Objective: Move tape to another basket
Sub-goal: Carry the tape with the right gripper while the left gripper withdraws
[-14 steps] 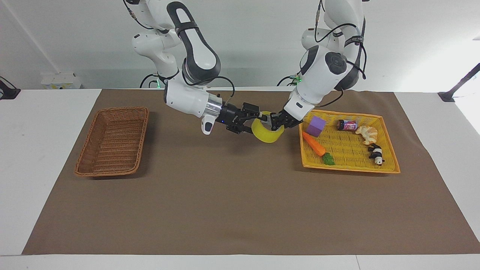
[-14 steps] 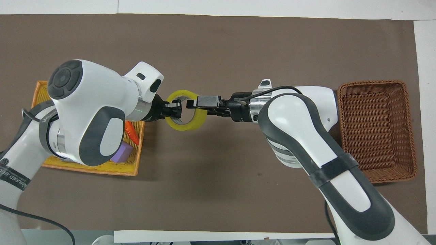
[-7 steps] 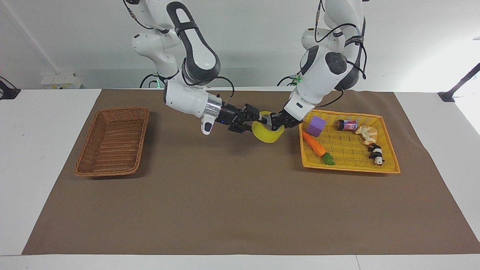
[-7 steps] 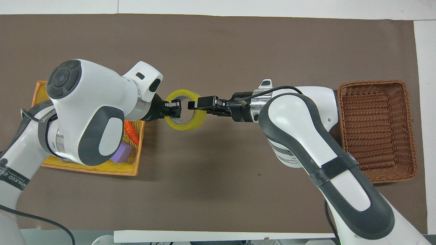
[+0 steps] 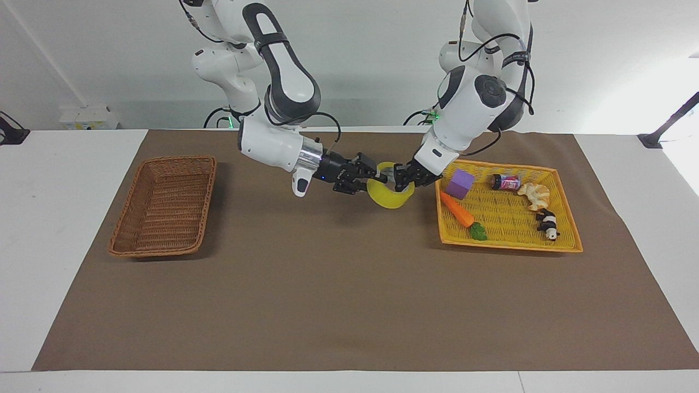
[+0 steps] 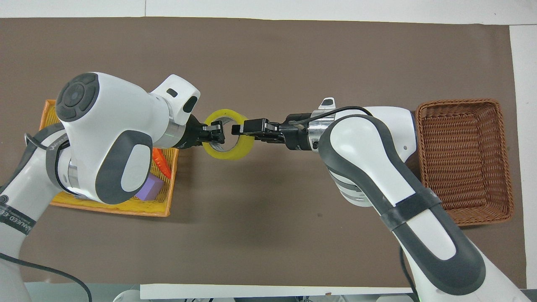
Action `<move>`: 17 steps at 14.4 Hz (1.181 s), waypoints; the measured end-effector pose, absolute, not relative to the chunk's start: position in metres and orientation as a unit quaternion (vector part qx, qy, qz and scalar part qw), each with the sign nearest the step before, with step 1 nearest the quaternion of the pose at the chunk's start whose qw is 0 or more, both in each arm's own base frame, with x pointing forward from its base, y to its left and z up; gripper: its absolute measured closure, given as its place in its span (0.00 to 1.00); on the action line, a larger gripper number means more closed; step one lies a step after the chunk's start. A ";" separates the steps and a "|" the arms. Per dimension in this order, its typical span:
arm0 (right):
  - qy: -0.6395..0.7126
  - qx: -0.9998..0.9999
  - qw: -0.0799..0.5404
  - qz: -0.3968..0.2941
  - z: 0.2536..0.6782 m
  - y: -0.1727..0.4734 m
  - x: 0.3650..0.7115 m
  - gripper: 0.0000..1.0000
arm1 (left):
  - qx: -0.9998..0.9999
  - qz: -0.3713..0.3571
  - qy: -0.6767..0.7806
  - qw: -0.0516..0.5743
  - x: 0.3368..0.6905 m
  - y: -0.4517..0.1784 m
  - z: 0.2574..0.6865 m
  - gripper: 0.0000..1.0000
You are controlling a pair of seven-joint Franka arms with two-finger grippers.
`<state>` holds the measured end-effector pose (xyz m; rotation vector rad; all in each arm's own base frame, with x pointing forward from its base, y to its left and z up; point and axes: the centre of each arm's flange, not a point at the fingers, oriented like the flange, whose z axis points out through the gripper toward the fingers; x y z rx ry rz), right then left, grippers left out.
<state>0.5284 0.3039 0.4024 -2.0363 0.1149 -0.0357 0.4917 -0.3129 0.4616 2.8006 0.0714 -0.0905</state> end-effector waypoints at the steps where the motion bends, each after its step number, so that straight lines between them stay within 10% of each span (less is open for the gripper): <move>1: 0.048 -0.851 0.523 -0.015 0.402 0.304 0.528 0.45 | 0.984 -0.029 0.027 0.171 0.495 -0.311 0.471 0.37; 4: 0.049 -0.851 0.523 -0.018 0.404 0.300 0.531 0.45 | 0.985 -0.041 0.038 0.161 0.508 -0.275 0.517 0.03; 11: 0.016 -0.851 0.525 -0.018 0.419 0.110 0.578 0.45 | 0.999 -0.020 0.026 0.039 0.540 -0.110 0.544 0.01; 17: 0.021 -0.862 0.506 -0.017 0.423 -0.108 0.545 0.46 | 0.999 -0.017 0.030 0.040 0.542 -0.014 0.554 0.00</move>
